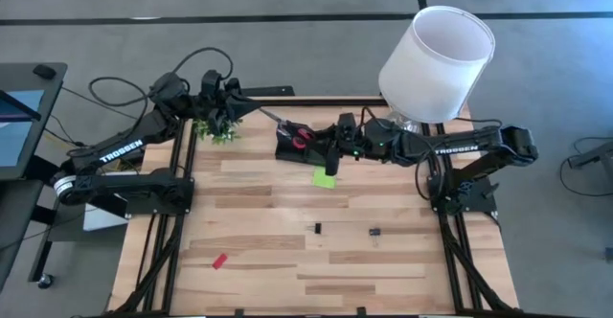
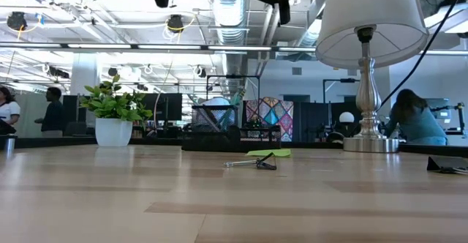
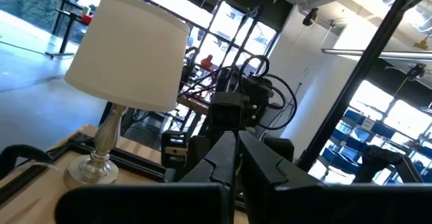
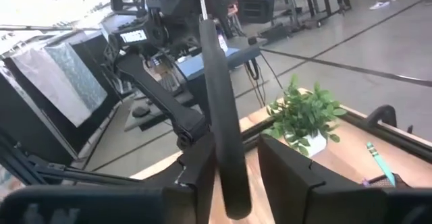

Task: Pick and place office supplies into organizer
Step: Put the black scissor into the black desk organizer

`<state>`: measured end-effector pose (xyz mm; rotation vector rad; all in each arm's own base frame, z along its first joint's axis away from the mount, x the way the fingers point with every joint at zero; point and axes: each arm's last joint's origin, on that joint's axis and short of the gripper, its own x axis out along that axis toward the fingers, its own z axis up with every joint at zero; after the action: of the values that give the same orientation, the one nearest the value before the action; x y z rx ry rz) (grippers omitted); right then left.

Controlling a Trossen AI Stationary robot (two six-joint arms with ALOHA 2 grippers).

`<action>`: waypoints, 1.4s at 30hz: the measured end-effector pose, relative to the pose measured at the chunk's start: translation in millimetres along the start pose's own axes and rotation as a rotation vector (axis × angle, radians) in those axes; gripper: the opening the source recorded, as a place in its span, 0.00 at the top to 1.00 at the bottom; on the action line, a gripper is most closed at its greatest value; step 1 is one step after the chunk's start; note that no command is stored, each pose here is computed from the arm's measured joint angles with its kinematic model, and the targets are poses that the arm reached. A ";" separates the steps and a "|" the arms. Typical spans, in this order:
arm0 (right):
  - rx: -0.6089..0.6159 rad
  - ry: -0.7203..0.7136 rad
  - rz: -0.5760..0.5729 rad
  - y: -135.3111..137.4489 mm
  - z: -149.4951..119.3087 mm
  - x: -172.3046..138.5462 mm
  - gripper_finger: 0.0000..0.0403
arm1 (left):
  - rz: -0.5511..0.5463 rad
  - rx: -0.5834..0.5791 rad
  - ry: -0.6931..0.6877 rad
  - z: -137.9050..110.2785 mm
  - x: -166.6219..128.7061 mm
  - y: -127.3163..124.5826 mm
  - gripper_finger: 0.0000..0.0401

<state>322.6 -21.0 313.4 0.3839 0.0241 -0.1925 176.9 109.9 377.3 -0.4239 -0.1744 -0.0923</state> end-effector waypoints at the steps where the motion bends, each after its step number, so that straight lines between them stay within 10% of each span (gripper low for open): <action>1: -0.001 0.001 -0.002 -0.7 -0.1 0.1 0.76 | 0.003 -0.002 0.003 -0.3 0.0 0.2 1.00; 7: -0.052 -0.014 -0.025 -0.4 0.3 -0.1 0.94 | 0.045 -0.033 0.043 -5.6 -0.3 4.2 1.00; 31: 0.032 0.100 -0.238 31.2 -23.9 -23.8 0.93 | 0.218 0.020 0.132 -15.9 -9.8 19.0 0.81; 42: 0.267 0.293 -0.338 35.4 -31.8 -61.5 0.93 | 0.275 0.066 0.056 -1.7 -28.2 14.5 0.73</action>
<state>269.4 34.3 300.7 0.6718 0.3561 -0.4747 151.4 123.8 364.7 -0.3757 -0.0630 0.1710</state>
